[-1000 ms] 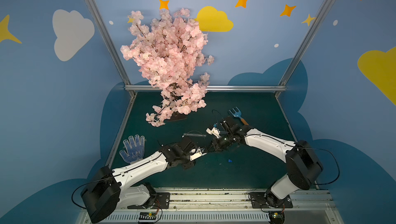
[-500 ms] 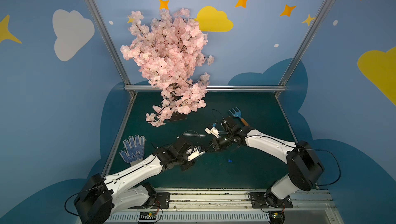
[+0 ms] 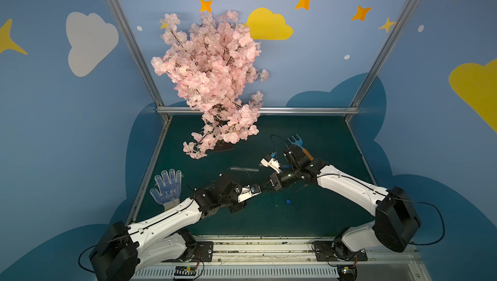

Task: Insert stoppers into test tubes
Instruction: Insert the stopper into the test tube.

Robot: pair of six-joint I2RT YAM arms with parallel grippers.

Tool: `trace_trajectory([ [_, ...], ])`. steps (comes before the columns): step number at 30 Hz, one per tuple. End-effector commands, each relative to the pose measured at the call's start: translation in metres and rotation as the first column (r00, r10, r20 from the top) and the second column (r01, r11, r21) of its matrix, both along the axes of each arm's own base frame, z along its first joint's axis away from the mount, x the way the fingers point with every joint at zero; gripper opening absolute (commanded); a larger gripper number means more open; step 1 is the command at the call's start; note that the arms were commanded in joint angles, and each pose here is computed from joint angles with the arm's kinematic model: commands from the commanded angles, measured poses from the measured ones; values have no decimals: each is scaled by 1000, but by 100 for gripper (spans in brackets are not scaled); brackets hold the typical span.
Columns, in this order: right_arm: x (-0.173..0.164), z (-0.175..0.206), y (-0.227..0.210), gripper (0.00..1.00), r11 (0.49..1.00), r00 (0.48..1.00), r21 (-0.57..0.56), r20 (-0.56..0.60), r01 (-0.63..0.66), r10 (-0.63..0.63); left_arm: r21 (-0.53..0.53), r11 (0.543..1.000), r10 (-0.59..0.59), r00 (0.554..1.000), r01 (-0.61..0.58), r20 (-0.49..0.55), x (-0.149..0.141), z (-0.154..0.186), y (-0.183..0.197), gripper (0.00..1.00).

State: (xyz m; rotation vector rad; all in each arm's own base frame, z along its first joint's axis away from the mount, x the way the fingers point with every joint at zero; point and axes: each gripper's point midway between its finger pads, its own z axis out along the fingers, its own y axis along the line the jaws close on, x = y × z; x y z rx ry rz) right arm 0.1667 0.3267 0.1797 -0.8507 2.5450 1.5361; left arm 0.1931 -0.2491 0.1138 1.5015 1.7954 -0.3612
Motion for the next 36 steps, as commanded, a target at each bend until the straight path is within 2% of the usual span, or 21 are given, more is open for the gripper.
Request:
trace_trajectory([
  [1,-7,-6,-4,21,1000,1000,-23,22,-20,21,-284,934,-140,953,217,267,1,95,-55,2],
  [5,-2,-2,-15,23,999,999,-38,33,15,-13,-249,955,-105,967,163,230,5,82,-49,2],
  [15,5,17,-31,28,995,995,-48,59,85,-82,-43,998,-45,992,50,119,12,41,-34,2],
  [21,8,21,-40,30,992,991,-43,59,121,-119,58,998,6,998,-10,69,17,20,-25,2],
  [32,11,26,-49,29,988,987,7,31,157,-157,99,994,33,998,-37,48,19,10,-20,2],
  [36,26,27,-69,30,965,963,-18,73,260,-258,150,987,52,999,-54,15,20,-1,-15,2],
])
